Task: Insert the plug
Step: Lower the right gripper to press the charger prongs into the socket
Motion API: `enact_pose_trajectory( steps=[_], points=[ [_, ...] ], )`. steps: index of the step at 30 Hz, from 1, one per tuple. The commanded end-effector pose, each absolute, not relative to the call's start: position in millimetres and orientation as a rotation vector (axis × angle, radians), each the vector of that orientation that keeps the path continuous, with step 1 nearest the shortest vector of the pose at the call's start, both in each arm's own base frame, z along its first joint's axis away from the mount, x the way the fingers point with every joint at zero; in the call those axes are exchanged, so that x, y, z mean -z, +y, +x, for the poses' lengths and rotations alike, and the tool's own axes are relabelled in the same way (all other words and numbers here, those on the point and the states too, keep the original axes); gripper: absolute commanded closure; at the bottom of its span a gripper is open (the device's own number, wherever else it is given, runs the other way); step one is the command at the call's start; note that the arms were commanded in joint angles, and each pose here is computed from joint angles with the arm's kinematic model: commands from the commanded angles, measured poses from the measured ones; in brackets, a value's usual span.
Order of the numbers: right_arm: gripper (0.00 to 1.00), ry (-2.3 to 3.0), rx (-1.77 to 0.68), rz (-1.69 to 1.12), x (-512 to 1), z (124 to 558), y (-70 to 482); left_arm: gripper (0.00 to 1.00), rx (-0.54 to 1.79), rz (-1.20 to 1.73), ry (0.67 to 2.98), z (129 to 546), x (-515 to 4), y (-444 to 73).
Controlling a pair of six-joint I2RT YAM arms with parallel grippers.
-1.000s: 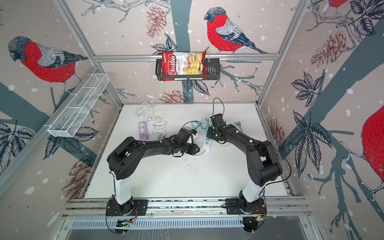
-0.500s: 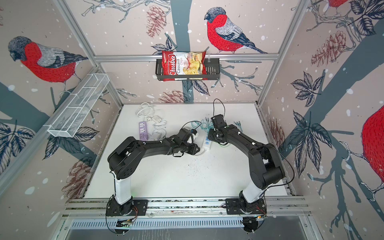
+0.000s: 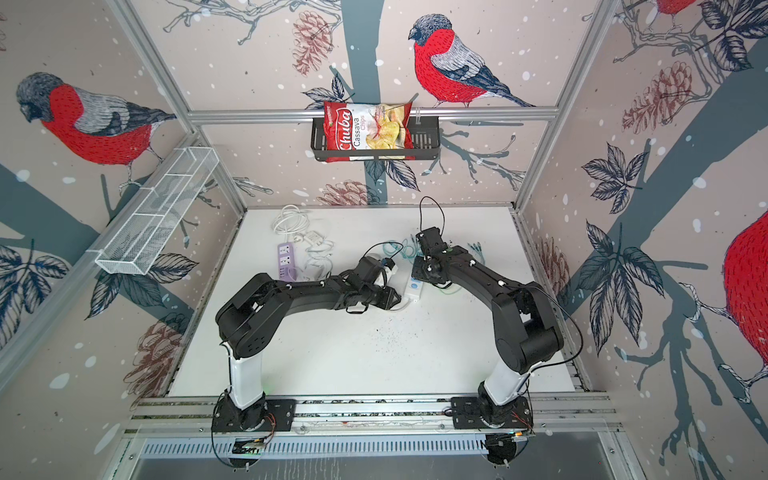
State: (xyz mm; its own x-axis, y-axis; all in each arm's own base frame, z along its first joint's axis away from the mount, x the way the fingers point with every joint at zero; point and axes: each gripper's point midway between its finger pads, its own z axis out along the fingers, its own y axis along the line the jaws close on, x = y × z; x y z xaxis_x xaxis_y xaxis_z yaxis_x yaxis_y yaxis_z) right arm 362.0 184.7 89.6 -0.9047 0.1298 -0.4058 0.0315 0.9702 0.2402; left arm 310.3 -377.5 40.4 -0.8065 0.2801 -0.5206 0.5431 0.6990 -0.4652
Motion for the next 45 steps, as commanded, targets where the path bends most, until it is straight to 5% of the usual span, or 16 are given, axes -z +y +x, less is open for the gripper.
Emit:
enact_pose_trajectory(
  steps=[1,28,38,45],
  points=[
    [0.99,2.710,-0.272,0.148,-86,358,179,0.67,0.890,0.639,2.476,312,-44,-380],
    [0.99,2.916,0.023,0.132,-38,350,178,0.67,0.925,0.635,2.414,310,-64,-379],
    [0.99,2.974,0.222,0.086,-15,353,179,0.66,0.811,0.581,2.365,316,-88,-353],
    [0.98,2.968,0.109,0.094,-7,354,194,0.66,0.731,0.483,2.332,322,-104,-316]
  ],
)
